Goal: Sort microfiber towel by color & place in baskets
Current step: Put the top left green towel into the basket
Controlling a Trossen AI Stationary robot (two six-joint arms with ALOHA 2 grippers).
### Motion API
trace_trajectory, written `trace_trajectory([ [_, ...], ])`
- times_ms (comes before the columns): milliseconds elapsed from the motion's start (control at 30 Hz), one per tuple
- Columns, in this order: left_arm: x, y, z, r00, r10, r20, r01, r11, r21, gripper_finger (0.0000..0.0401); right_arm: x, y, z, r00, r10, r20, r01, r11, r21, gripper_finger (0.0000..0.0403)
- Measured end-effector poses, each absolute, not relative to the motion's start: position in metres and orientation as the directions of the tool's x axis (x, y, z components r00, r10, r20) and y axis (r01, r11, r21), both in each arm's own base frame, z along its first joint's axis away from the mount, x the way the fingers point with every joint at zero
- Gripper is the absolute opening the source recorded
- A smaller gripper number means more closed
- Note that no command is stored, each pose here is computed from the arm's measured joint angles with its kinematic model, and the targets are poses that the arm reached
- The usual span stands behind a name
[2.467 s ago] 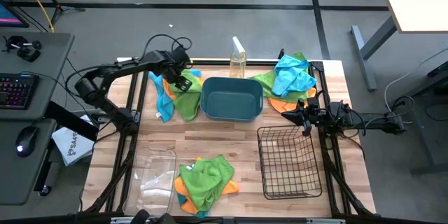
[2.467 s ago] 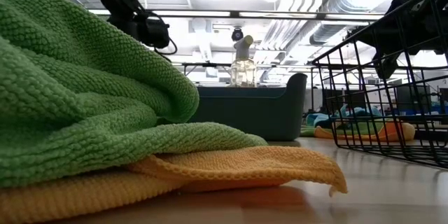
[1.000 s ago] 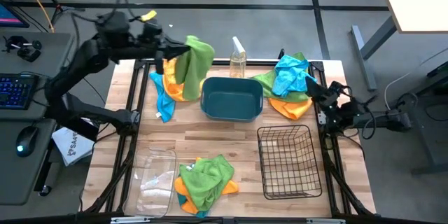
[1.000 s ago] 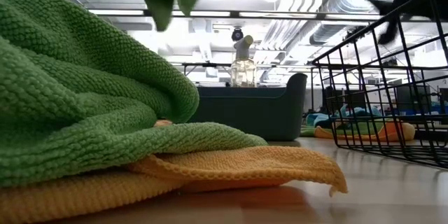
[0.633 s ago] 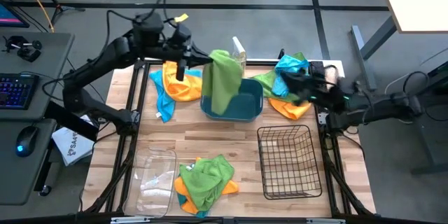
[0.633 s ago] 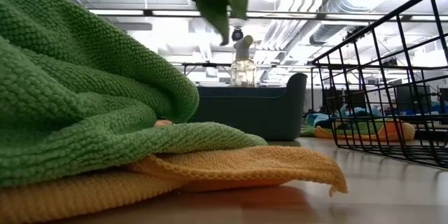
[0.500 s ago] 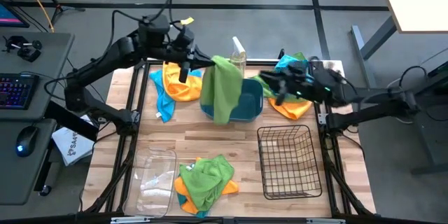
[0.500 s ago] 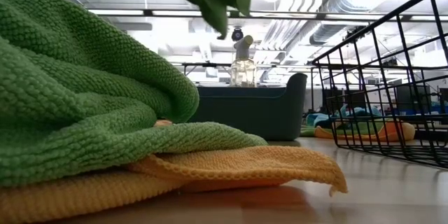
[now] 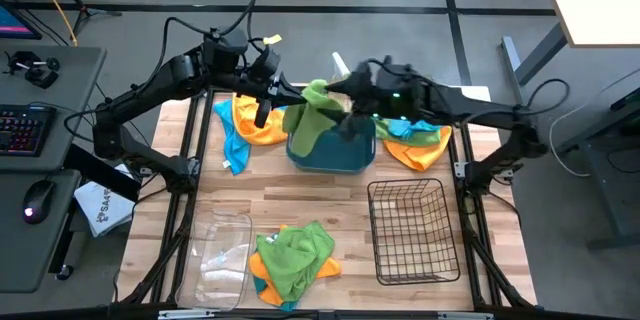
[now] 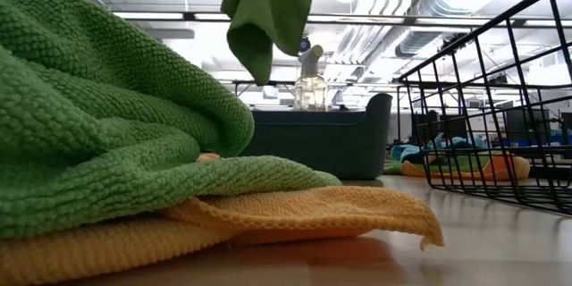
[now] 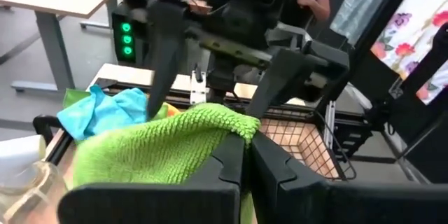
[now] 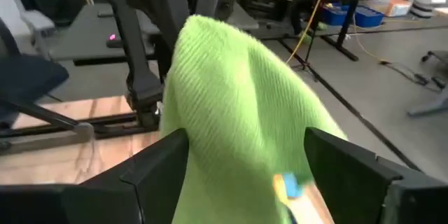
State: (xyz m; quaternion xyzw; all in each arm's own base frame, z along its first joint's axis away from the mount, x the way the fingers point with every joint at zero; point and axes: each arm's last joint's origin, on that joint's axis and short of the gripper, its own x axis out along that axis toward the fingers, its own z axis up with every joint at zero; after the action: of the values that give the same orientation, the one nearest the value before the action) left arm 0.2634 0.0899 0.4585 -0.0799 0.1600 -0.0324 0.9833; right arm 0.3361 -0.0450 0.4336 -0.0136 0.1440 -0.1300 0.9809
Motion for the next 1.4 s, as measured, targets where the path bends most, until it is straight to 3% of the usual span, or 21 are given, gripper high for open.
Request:
trace_trajectory([
  [200,0.264,0.089,0.459,0.949,-0.088,-0.304,0.043,0.987,-0.153,0.0,0.366,-0.046,0.431,0.928,-0.163,-0.334,0.154,0.987,-0.054,0.0279],
  [300,0.264,0.089,0.459,0.949,-0.086,-0.303,0.042,0.988,-0.146,0.0,0.375,-0.045,0.43,0.918,-0.157,-0.364,0.149,0.988,-0.051,0.0249],
  [367,0.264,0.089,0.46,0.95,-0.084,-0.299,0.043,0.989,-0.142,0.0,0.375,-0.043,0.435,0.919,-0.151,-0.365,0.14,0.989,-0.058,0.0197],
  [500,0.264,0.091,0.46,0.953,-0.035,-0.301,-0.002,0.993,-0.12,0.0008,0.37,-0.04,0.442,0.92,-0.146,-0.364,0.138,0.989,-0.047,0.0037],
  [533,0.264,0.092,0.46,0.953,-0.017,-0.303,-0.018,0.993,-0.114,0.0014,0.368,-0.04,0.443,0.915,-0.148,-0.375,0.141,0.989,-0.047,0.0021],
  [667,0.254,0.095,0.462,0.948,0.038,-0.315,-0.066,0.995,-0.079,0.0051,0.345,-0.04,0.452,0.882,-0.187,-0.432,0.182,0.982,-0.055,0.001],
  [833,0.223,0.107,0.46,0.87,0.231,-0.435,-0.254,0.967,0.006,0.0112,0.298,-0.038,0.459,0.779,-0.251,-0.574,0.273,0.961,-0.049,0.0004],
  [967,0.208,0.119,0.453,0.809,0.316,-0.496,-0.367,0.93,-0.007,0.0151,0.262,-0.021,0.466,0.743,-0.173,-0.647,0.269,0.962,0.051,0.0003],
  [1200,0.216,0.128,0.423,0.847,0.189,-0.496,-0.297,0.943,-0.148,0.0178,0.227,0.041,0.465,0.691,0.042,-0.722,0.224,0.937,0.269,0.0002],
  [1400,0.229,0.131,0.405,0.897,0.103,-0.429,-0.225,0.943,-0.244,0.0179,0.209,0.091,0.417,0.575,0.047,-0.817,0.368,0.877,0.309,0.0001],
])
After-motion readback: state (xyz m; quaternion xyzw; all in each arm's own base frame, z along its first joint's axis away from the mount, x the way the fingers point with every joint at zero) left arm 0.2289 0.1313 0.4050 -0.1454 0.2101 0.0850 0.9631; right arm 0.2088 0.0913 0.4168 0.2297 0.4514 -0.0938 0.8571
